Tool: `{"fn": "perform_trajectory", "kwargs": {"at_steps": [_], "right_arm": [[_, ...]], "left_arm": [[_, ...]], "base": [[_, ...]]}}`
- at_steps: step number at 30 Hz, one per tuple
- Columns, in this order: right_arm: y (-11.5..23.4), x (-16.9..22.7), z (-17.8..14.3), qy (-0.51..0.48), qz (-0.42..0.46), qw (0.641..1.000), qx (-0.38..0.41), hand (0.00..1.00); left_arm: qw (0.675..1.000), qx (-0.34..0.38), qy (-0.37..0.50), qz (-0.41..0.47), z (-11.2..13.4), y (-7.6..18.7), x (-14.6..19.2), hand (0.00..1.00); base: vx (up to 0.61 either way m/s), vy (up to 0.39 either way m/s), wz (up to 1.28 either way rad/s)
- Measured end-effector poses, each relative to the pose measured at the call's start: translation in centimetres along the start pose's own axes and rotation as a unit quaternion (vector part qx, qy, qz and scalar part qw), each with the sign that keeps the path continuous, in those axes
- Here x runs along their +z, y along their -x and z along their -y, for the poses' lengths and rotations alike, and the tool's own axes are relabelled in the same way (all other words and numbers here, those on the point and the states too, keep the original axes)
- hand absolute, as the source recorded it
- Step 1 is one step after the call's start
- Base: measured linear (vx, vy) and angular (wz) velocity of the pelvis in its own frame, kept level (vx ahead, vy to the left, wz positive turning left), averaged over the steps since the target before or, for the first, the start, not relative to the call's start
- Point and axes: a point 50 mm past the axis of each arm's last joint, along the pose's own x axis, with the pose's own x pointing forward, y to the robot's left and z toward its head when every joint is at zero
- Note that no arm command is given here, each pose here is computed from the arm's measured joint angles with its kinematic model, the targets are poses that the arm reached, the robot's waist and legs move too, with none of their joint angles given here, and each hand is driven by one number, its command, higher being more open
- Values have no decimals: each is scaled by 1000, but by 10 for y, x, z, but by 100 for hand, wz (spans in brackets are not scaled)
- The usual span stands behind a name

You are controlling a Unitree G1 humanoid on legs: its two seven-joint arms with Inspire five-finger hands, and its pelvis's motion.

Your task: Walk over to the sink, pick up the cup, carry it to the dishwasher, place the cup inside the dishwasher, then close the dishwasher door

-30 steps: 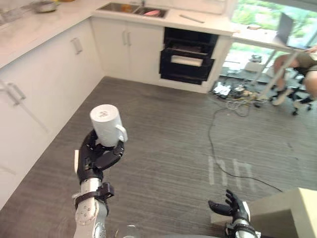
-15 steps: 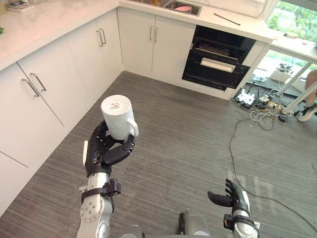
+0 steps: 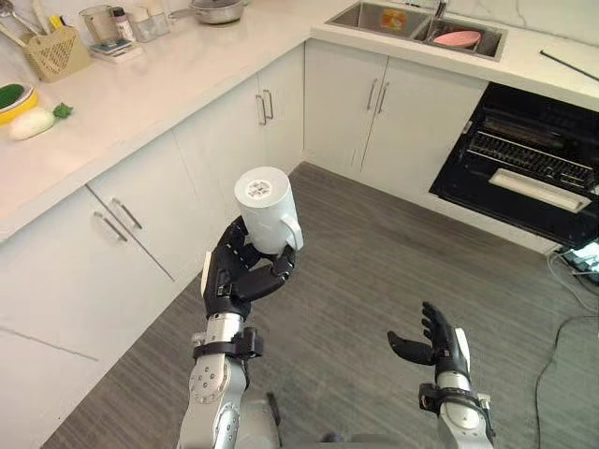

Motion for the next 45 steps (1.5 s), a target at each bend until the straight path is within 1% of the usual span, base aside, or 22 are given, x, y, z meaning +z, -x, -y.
{"fn": "perform_trajectory", "kwargs": {"at_steps": [2, 6, 7, 9, 11, 14, 16, 18, 20, 23, 25, 29, 31, 34, 37, 39, 43, 45], "right_arm": [[-6, -6, 4, 8, -20, 1000, -8, 90], [-1, -18, 4, 11, -44, 999, -7, 90], [1, -20, 0, 4, -49, 999, -6, 90], [2, -20, -6, -4, -51, 999, -1, 90], [7, -18, -12, -16, -46, 999, 2, 90], [9, -10, -20, -29, -26, 999, 9, 90], [8, -9, -18, -26, -23, 999, 6, 90], [7, -11, -13, -16, -26, 1000, 3, 90], [4, -17, -2, 5, -42, 999, -3, 90], [10, -19, -1, 2, -46, 999, -3, 90], [15, -12, 0, -7, -26, 1000, -8, 90], [12, 17, -4, -35, 42, 998, -13, 90], [7, 24, -6, -48, 52, 997, -12, 90], [0, 21, -3, -39, 43, 998, -18, 90], [3, 15, -8, -44, 27, 998, -19, 90], [3, 19, -12, -50, 34, 998, -15, 90], [3, 39, -33, -68, 68, 995, 13, 90], [3, 53, -41, -70, 96, 992, 30, 90]], "left_arm": [[1000, 4, -2, -1, -1, 1, 0, 30], [1000, -5, -8, 1, 1, -2, 1, 30], [1000, -19, -19, -4, 2, -2, 1, 30], [999, -36, -34, -12, 3, -3, 0, 30], [999, -45, -22, -12, 11, -3, -1, 30], [997, -75, -18, 17, 22, -7, 10, 30], [996, -82, -21, 24, 23, -10, 12, 30], [996, -76, -27, 22, 21, -10, 10, 30], [998, -61, -29, -8, 17, -8, -4, 30], [999, -32, -19, -37, 12, -8, -15, 30], [999, -28, -11, -34, 14, -7, -14, 30], [999, -31, -6, -19, 15, -6, -8, 30], [999, -28, -7, -22, 13, -5, -8, 30], [999, -16, -8, -32, 8, 0, -12, 30], [999, -9, -27, -40, 0, 3, -13, 30], [998, -10, -35, -43, -3, 3, -13, 30], [997, -8, -50, -53, -7, 4, -16, 30], [998, -9, -47, -38, -6, 3, -11, 30]], "base": [[613, 350, -96], [653, 384, -46], [572, 306, -31], [580, 242, -20], [555, 154, -43], [511, 65, -28], [520, 10, 10], [661, -28, 15], [757, -31, 10], [682, -74, -2], [631, -59, -22], [417, 37, -57], [468, 256, -73], [407, 357, -90], [451, 383, -76], [416, 345, -92], [333, 229, -88], [206, 78, -79]]}}
